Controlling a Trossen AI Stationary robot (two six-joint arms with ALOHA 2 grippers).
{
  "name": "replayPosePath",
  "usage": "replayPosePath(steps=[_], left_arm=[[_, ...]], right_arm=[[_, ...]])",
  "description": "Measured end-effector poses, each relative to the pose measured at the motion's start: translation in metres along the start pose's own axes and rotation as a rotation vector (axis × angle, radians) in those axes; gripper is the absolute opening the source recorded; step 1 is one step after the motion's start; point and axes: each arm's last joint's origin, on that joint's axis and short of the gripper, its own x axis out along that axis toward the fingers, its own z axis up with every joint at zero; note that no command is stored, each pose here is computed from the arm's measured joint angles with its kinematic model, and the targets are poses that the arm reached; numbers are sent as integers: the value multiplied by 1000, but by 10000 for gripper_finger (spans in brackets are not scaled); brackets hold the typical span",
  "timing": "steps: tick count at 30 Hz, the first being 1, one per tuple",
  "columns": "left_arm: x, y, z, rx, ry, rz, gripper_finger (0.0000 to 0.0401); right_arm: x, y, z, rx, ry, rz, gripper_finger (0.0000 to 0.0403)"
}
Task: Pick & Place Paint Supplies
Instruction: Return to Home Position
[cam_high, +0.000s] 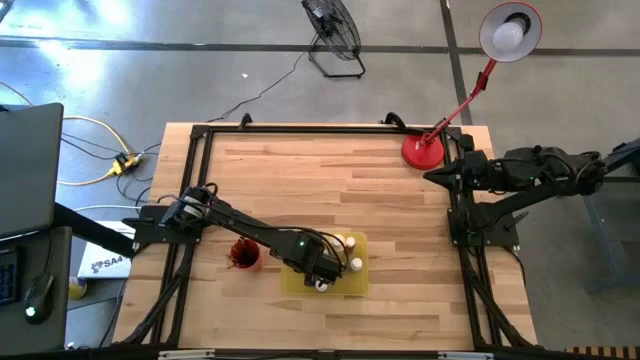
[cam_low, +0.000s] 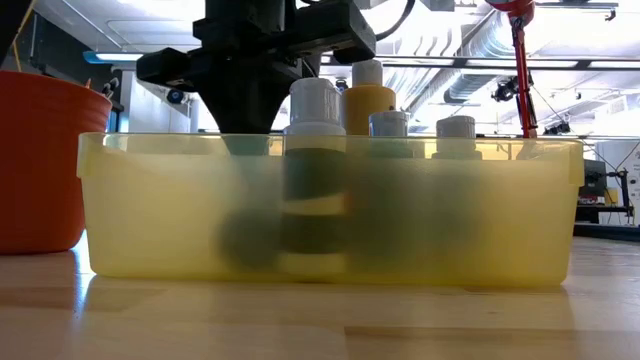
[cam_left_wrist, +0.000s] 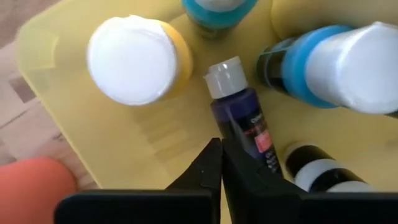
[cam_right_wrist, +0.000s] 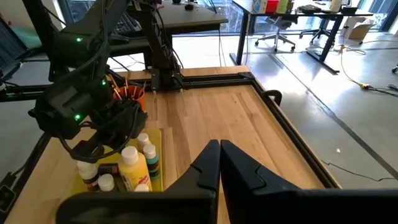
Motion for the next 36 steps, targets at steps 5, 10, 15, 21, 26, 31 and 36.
replayPosePath(steps=[5, 10, 15, 21, 26, 31, 36], left_arm=[[0, 3, 0, 30, -3, 26, 1], [-10, 5, 0, 48, 14, 3, 1], [-36, 9, 2, 79, 1, -93, 1], [-63, 23, 5, 186, -97, -93, 0], [-70, 39, 6, 277, -127, 24, 0], [-71, 48, 6, 358, -125, 120, 0], [-86, 73, 7, 418, -150, 211, 0]], right_arm=[[0, 0, 0, 3, 0, 0, 4], [0, 0, 0, 3, 1, 0, 4], [2, 1, 1, 6, -8, 1, 4], [4, 2, 5, 17, -35, 5, 4], [6, 3, 7, 42, -47, 6, 4], [10, 5, 9, 80, -55, -20, 4], [19, 7, 10, 102, -59, -110, 4]])
